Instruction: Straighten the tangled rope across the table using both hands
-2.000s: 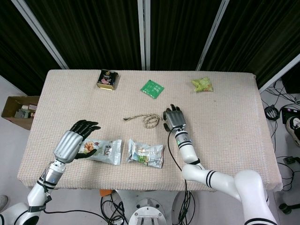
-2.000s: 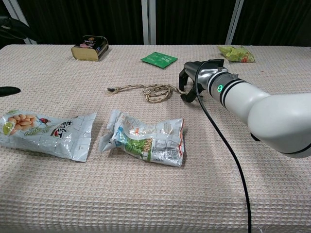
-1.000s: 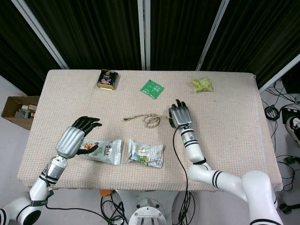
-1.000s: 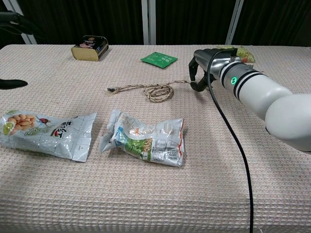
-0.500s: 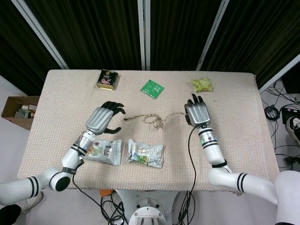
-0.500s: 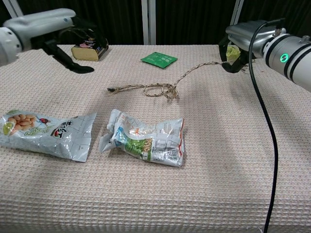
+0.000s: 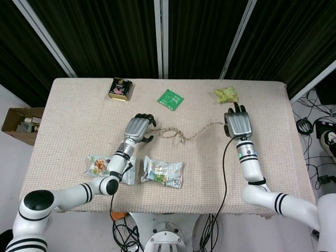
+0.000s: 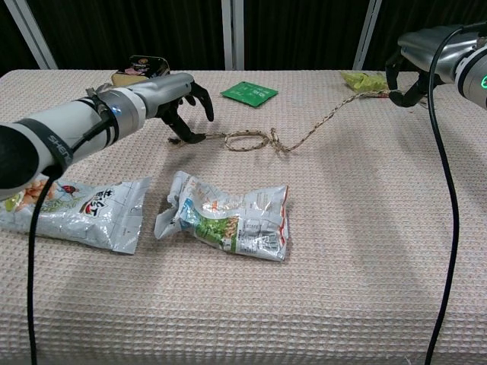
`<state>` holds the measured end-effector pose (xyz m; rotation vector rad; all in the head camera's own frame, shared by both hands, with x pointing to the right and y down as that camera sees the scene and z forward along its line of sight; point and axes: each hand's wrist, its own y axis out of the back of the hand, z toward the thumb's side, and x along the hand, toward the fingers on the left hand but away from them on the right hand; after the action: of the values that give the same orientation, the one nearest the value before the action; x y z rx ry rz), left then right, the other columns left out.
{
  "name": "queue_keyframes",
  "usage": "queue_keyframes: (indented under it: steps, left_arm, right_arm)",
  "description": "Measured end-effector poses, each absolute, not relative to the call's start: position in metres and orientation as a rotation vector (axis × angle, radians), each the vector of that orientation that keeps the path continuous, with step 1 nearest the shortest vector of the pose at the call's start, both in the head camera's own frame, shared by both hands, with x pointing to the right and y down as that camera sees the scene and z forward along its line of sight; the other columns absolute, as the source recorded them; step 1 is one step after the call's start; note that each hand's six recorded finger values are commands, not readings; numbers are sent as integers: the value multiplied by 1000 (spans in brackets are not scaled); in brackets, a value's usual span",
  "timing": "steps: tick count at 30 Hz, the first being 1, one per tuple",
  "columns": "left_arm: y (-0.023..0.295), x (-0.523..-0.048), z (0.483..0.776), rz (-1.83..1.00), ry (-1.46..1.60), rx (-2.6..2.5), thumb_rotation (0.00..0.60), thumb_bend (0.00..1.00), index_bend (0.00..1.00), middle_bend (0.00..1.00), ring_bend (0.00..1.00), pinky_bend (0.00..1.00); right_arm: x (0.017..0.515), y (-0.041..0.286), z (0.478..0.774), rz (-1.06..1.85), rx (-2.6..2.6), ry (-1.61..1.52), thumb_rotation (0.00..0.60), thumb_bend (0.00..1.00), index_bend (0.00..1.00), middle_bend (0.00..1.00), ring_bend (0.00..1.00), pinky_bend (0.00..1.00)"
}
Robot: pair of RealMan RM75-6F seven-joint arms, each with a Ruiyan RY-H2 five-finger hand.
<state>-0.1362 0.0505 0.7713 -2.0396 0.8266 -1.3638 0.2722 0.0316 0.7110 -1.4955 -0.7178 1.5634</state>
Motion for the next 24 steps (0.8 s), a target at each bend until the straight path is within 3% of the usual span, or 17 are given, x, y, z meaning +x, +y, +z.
queue_keyframes:
  steps: [14,24]
  left_arm:
    - [52,-147,797,-1469,877,-1961,600,387,460,214,154,152]
    - [51,-147,800,-1452,914,-1965,600,428,505,229,154,151]
  right_arm:
    - [275,32,717,1578,-1501,-723,600,482,643,341,76,211]
    - [276,32,718,1582,-1499,-732,600,482,643,340,76,212]
